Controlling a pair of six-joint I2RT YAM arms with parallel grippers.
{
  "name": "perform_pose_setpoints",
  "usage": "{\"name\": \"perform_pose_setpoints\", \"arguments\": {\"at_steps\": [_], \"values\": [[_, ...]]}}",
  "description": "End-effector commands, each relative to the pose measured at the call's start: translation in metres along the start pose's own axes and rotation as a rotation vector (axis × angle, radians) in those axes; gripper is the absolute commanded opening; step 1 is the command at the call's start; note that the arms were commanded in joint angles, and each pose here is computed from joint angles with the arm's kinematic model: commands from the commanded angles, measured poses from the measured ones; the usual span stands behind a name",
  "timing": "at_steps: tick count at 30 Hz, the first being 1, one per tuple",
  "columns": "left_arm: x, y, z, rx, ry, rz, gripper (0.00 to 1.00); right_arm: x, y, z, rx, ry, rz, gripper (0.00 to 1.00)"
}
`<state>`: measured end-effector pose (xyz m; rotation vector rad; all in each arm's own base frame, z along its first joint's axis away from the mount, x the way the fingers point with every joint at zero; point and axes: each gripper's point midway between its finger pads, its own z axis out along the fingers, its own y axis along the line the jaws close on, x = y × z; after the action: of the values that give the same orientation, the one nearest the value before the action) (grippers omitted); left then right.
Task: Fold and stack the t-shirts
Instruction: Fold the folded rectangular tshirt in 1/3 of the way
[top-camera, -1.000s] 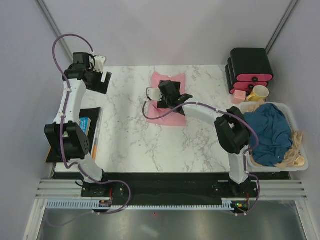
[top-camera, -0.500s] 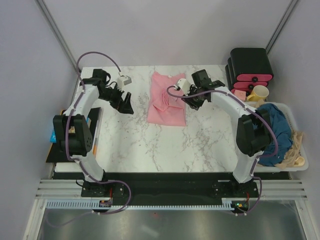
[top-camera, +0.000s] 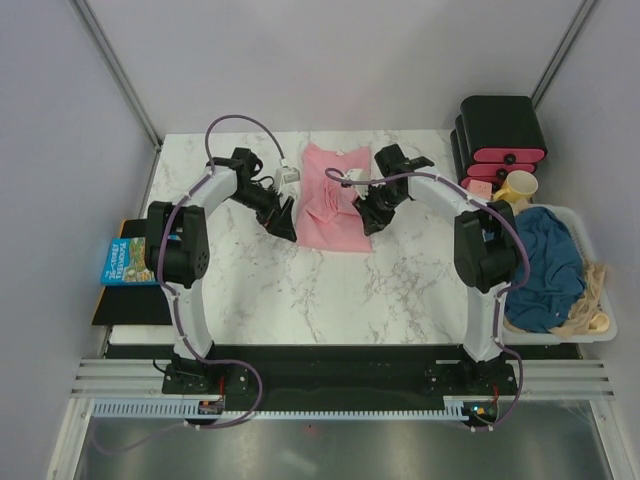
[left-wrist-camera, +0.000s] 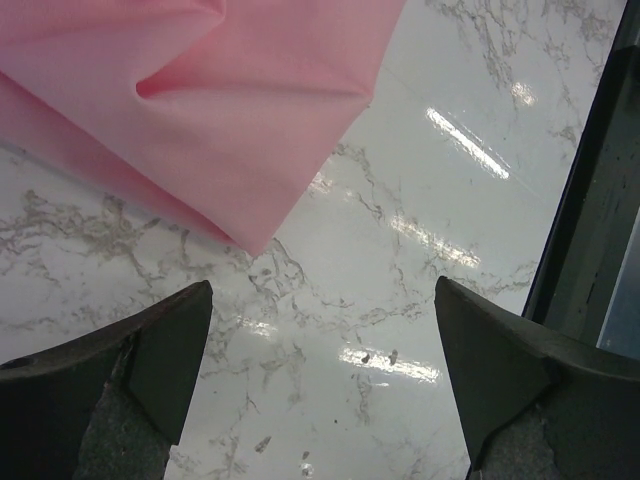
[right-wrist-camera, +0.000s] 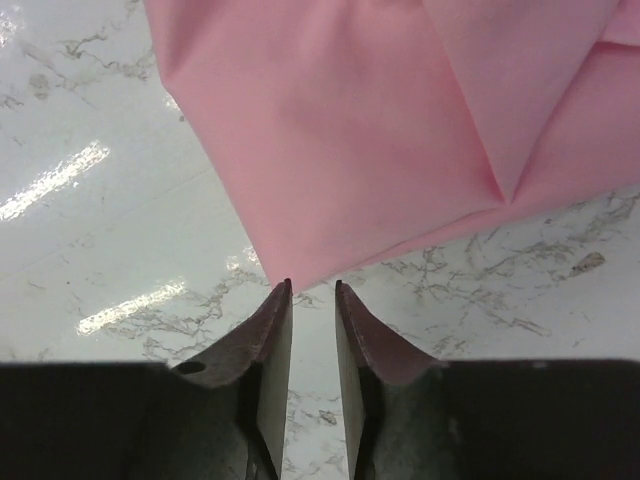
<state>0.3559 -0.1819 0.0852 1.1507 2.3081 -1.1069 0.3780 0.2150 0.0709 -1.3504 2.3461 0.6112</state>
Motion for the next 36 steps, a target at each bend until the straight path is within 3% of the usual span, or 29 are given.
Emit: {"name": "perform_pose_setpoints", "arguments": {"at_steps": [1, 12, 23, 36], "values": [[-0.024, -0.007, 0.003, 0.037, -0.042, 0.078, 1.00, -0.007, 0.012, 0.001, -0.098, -0.041, 0.026, 0.39], [-0.023, -0.010, 0.015, 0.049, -0.019, 0.074, 1.00, 0.009, 0.012, -0.007, -0.302, -0.166, 0.271, 0.38], [-0.010, -0.001, 0.035, 0.084, 0.010, 0.035, 1.00, 0.029, 0.029, 0.013, -0.434, -0.148, 0.331, 0.42], [-0.014, -0.001, 0.039, 0.098, -0.007, 0.026, 1.00, 0.035, 0.020, 0.030, -0.448, -0.130, 0.342, 0.43]]}}
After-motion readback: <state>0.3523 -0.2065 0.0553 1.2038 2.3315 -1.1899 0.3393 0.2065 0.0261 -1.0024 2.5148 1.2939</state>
